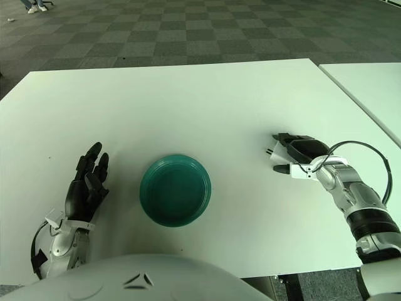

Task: Put the charger into the plate.

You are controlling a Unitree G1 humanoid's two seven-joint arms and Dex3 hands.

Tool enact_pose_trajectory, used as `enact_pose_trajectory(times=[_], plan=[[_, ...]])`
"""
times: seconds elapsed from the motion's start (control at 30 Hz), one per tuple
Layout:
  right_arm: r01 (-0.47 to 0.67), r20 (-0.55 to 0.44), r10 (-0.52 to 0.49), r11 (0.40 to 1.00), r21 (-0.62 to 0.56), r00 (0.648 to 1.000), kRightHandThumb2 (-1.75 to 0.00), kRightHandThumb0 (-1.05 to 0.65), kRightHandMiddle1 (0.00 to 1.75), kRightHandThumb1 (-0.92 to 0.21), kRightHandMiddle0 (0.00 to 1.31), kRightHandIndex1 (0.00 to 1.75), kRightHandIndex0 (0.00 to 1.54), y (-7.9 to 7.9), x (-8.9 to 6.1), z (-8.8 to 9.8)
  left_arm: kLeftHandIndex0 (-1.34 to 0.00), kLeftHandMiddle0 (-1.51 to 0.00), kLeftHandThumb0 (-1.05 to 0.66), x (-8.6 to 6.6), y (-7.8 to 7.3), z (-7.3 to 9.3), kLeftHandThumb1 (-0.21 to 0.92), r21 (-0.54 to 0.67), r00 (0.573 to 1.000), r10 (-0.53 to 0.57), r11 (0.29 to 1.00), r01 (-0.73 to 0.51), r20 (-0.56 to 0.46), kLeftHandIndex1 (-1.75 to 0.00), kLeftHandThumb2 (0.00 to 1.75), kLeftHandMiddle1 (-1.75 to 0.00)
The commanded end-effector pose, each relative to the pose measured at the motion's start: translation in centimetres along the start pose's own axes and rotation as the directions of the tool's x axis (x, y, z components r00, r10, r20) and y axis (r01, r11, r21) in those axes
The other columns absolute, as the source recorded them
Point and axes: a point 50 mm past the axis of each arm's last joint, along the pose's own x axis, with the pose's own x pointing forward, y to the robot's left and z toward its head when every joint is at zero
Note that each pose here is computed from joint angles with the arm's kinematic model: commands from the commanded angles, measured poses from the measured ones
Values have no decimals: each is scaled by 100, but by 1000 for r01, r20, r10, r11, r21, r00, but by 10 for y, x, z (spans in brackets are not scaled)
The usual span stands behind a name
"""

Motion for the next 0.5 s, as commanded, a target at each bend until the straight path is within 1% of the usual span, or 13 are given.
enact_pose_trajectory(times=[0.0,0.03,0.07,0.1,0.13,0.17,0.23,0.27,0.33,0.37,0.47], plan=[[-51,-8,51,998,36,999,-33,-86,57,-92,0,9,39,19,2,1,0,-19,-88,-6,4,-12,92,-5,996,18,1000,-19,-87,-54,103,0],[-47,-11,47,998,43,999,-32,-83,72,-92,0,13,45,19,2,0,0,-19,-88,-6,4,-12,92,-5,996,19,1000,-19,-87,-54,103,0],[-40,-19,41,998,56,999,-31,-82,77,-92,0,15,47,20,3,0,0,-19,-88,-6,4,-12,92,-5,996,19,1000,-19,-87,-54,103,0],[-36,-23,37,997,65,999,-31,-80,98,-92,0,36,48,21,3,-1,0,-19,-88,-6,4,-12,92,-5,996,19,1000,-19,-87,-54,103,0],[-31,-28,33,997,74,999,-32,-78,113,-92,0,55,46,22,4,-1,0,-19,-88,-6,5,-12,92,-5,996,19,1000,-19,-87,-54,103,0],[-28,-31,30,996,79,999,-32,-78,120,-92,0,65,46,22,4,-2,0,-19,-88,-6,5,-12,92,-5,996,19,1000,-19,-87,-54,103,0],[-11,-41,15,996,87,999,-33,-75,140,-92,1,95,45,23,5,-2,0,-19,-88,-6,5,-12,92,-5,996,19,1000,-19,-87,-54,103,0],[2,-51,3,996,84,999,-33,-74,143,-92,2,101,45,23,5,-2,0,-19,-88,-5,5,-12,92,-5,996,19,1000,-19,-87,-54,103,0],[21,-67,-16,997,73,998,-37,-70,159,-92,8,132,45,24,6,-3,0,-19,-88,-5,6,-12,92,-4,996,19,1000,-20,-88,-54,103,0],[29,-72,-24,997,68,997,-38,-69,164,-92,10,141,46,24,6,-3,0,-19,-88,-5,6,-12,92,-4,996,19,1000,-20,-88,-54,103,0],[43,-77,-38,997,61,996,-40,-67,171,-92,16,163,46,25,7,-2,0,-19,-88,-5,7,-12,92,-4,996,19,1000,-20,-88,-54,103,0]])
